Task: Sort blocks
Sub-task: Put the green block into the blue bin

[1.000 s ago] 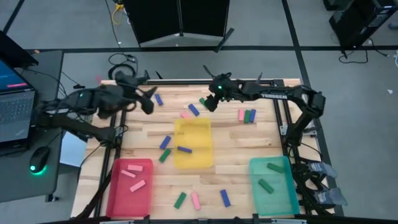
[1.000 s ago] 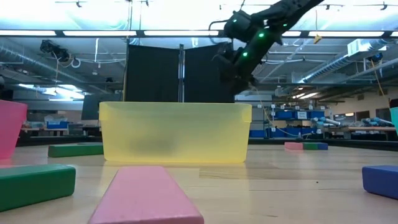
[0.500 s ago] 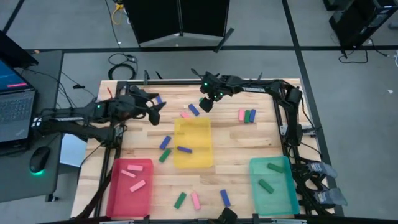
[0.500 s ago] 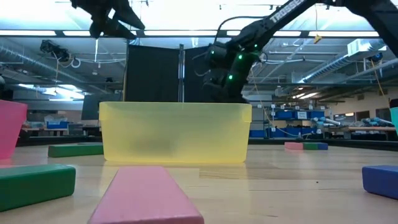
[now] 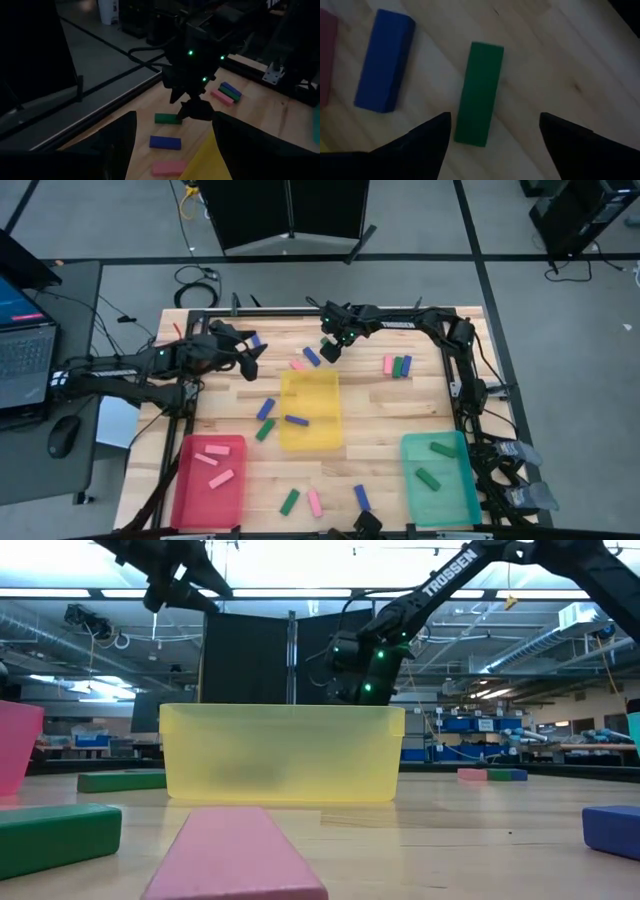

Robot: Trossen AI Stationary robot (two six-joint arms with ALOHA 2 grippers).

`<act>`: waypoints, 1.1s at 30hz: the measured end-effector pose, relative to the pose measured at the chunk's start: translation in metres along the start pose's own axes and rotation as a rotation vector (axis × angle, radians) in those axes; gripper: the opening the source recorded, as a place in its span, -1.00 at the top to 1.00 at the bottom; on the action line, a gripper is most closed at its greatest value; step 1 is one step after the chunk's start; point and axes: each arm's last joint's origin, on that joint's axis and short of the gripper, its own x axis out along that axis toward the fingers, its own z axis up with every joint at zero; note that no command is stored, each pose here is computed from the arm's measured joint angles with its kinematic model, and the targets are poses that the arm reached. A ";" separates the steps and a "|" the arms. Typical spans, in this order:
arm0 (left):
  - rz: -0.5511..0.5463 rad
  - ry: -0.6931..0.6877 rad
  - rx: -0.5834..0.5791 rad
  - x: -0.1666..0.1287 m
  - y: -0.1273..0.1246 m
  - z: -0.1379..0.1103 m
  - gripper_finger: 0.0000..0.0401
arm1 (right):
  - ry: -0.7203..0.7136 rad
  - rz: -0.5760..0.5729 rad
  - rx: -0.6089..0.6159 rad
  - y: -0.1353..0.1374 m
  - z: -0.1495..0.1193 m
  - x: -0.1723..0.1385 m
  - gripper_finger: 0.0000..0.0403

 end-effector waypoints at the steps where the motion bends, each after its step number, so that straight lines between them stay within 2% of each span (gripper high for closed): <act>1: -0.001 -0.003 -0.002 0.000 0.000 0.000 -0.34 | -0.004 0.002 0.000 0.000 0.000 0.001 -0.55; 15: -0.004 -0.014 -0.009 0.000 -0.001 0.002 -0.34 | 0.038 -0.011 0.000 0.003 -0.005 0.024 -0.45; 20: -0.005 -0.015 -0.009 0.000 -0.001 0.002 -0.34 | 0.028 -0.022 -0.001 0.002 -0.004 0.024 -0.21; 27: -0.004 -0.014 -0.009 0.000 -0.001 0.002 -0.34 | 0.022 -0.025 -0.001 0.002 -0.004 0.025 0.37; 33: -0.004 -0.012 -0.022 0.000 0.000 0.001 -0.34 | 0.019 -0.027 -0.037 0.004 -0.004 0.023 0.42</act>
